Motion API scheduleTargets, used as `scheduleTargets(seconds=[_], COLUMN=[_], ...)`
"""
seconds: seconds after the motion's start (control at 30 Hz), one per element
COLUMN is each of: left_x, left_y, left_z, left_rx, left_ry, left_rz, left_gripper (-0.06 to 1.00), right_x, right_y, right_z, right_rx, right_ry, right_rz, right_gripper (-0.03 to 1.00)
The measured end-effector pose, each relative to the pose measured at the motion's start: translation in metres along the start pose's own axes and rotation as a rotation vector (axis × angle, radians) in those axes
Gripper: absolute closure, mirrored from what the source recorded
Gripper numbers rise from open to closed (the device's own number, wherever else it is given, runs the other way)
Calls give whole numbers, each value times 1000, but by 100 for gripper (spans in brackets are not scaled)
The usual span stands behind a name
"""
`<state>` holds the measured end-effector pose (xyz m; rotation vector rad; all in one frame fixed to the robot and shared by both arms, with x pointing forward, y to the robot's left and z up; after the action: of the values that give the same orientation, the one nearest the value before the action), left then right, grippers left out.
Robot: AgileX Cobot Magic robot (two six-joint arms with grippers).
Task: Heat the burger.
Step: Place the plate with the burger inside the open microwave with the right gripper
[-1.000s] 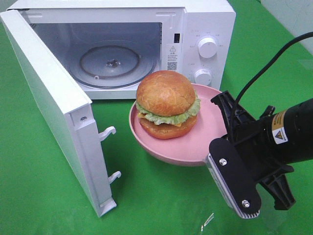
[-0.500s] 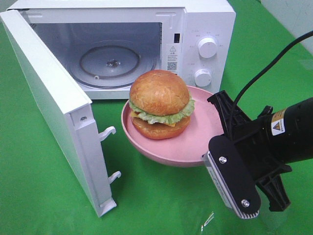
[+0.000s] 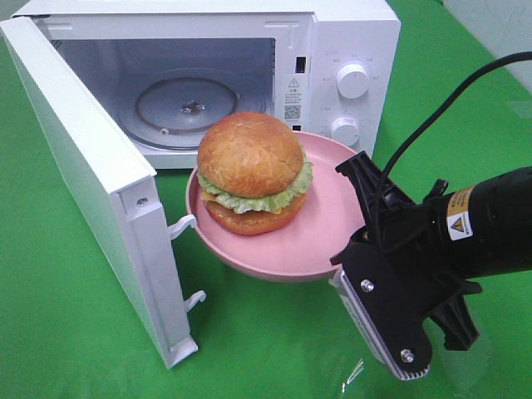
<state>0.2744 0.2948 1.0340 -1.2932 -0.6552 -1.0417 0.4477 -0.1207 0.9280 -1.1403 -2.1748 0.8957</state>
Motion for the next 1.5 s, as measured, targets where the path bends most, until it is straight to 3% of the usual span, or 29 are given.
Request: scheduleTargets(seconds=[0.2,0.6,1.5], left_x=[0,0,0], left_y=[0,0,0], left_z=[0,0,0], left_rx=[0,0,0], left_ry=[0,0,0], left_rz=[0,0,0], left_gripper=[-3,-3,-3], right_x=[1,10,20], right_y=[15,47,98], right_z=[-5,-45,-87], right_rx=[12,-14,-31], right_ry=[4,6,-25], right_rz=[8,4,2], right_gripper=[89,89,89])
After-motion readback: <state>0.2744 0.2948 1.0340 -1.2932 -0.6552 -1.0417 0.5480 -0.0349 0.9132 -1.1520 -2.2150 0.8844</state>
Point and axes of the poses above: a point on each arm's last joint axis where the gripper is mounted, y pointing out along that axis toward the gripper, z along the wrist's bending axis when the last joint is at zero, x = y × z, the point moved 5 cm from there along y, pointing out along that axis toward the gripper, and after that the axes turned 12 degrees about y, right-handed, at the moved point
